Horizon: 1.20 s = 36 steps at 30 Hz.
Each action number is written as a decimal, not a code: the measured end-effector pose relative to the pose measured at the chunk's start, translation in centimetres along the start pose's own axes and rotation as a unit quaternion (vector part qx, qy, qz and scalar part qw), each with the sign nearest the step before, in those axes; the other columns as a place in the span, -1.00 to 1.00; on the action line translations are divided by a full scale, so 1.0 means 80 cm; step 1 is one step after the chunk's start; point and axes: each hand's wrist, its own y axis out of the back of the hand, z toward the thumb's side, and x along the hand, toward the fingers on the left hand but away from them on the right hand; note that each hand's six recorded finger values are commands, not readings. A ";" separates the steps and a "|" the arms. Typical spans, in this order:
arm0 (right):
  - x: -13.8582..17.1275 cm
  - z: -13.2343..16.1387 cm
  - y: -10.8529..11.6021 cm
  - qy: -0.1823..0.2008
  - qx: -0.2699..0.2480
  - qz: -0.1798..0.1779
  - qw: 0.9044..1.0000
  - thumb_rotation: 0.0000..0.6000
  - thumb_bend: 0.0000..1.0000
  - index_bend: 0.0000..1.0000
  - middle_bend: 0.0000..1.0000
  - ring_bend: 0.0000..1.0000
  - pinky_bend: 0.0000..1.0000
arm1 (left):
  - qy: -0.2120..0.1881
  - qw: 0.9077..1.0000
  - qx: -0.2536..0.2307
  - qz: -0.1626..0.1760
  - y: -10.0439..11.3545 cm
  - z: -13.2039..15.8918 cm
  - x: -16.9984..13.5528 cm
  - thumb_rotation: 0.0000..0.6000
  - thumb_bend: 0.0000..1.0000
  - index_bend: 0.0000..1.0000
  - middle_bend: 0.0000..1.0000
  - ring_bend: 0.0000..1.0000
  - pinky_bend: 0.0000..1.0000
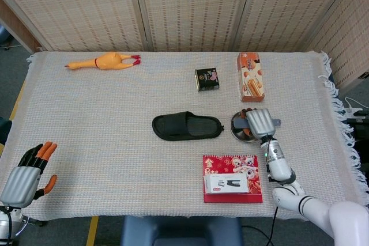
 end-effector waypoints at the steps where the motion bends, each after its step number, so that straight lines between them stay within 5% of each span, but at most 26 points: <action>1: 0.000 0.000 0.001 0.001 -0.001 -0.001 1.000 1.00 -0.45 0.77 0.23 0.14 0.66 | 0.000 1.000 0.000 0.000 0.000 0.000 0.000 1.00 -0.10 -1.00 -1.00 -1.00 -0.81; 15: -0.010 0.031 0.055 0.038 -0.017 -0.038 0.998 1.00 -0.38 0.85 0.27 0.18 0.66 | -0.004 1.000 -0.004 -0.001 0.001 0.001 0.002 1.00 -0.09 -1.00 -1.00 -1.00 -0.81; 25: -0.026 0.102 0.081 0.090 0.062 -0.032 0.994 1.00 -0.38 0.85 0.27 0.21 0.66 | -0.006 1.000 -0.013 -0.004 0.002 0.000 0.001 1.00 -0.08 -1.00 -1.00 -1.00 -0.81; 36: -0.029 0.162 0.073 0.121 0.168 -0.004 0.978 1.00 -0.38 0.85 0.27 0.23 0.66 | -0.012 1.000 -0.025 -0.008 0.004 -0.001 0.000 1.00 -0.08 -1.00 -1.00 -1.00 -0.81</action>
